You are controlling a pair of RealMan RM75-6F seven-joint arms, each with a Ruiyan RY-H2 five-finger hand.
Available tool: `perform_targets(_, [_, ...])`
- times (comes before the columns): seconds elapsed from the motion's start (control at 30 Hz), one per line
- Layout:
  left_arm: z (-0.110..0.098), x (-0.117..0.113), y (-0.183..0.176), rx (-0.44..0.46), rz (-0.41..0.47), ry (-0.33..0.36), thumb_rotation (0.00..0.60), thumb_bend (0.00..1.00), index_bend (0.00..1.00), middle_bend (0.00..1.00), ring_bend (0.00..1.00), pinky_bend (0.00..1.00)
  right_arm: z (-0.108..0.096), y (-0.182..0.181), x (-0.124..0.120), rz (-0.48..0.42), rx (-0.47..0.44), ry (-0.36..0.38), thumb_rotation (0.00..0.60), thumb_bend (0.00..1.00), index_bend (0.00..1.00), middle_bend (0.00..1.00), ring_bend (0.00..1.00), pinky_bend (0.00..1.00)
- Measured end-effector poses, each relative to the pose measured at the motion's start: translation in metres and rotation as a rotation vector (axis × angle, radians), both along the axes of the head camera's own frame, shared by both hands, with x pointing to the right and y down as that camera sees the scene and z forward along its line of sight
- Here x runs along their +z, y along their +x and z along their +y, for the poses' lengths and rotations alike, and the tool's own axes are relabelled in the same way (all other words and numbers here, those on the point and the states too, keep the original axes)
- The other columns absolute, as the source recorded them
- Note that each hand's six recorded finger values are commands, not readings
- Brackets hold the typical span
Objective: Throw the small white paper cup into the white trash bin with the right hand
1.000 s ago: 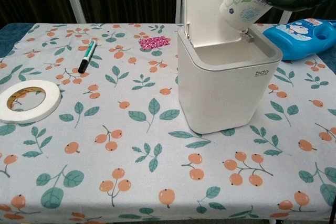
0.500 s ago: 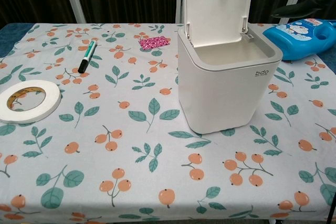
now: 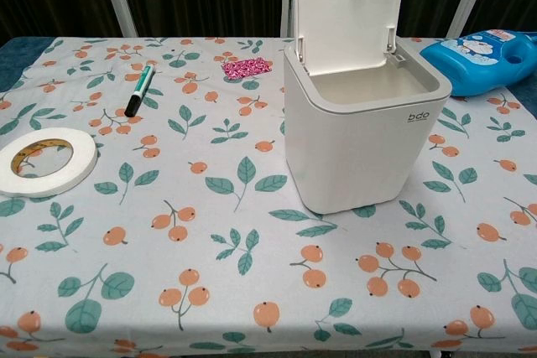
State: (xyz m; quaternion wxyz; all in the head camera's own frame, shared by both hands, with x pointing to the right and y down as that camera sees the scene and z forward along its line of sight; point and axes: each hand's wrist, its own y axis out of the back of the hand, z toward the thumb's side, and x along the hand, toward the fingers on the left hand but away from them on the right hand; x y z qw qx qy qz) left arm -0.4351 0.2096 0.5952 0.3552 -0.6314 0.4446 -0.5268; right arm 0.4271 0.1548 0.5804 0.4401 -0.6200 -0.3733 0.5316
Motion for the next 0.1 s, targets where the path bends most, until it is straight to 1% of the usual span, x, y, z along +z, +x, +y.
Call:
perform_targets(0.03, [0.0,0.0,0.0,0.0,-0.001,-0.001,0.6,0.23,0.17,0.16,0.03,0.13,0.007,0.013,0.002,0.025,0.025,-0.008,0.6,0.0,0.0,0.0,0.0,0.0])
perform_targets(0.1, [0.0,-0.001,0.0,0.002,-0.003,-0.004,0.6,0.23,0.17,0.16,0.03,0.13,0.019,0.03,0.007,0.047,0.063,-0.026,0.6,0.0,0.0,0.0,0.0,0.0])
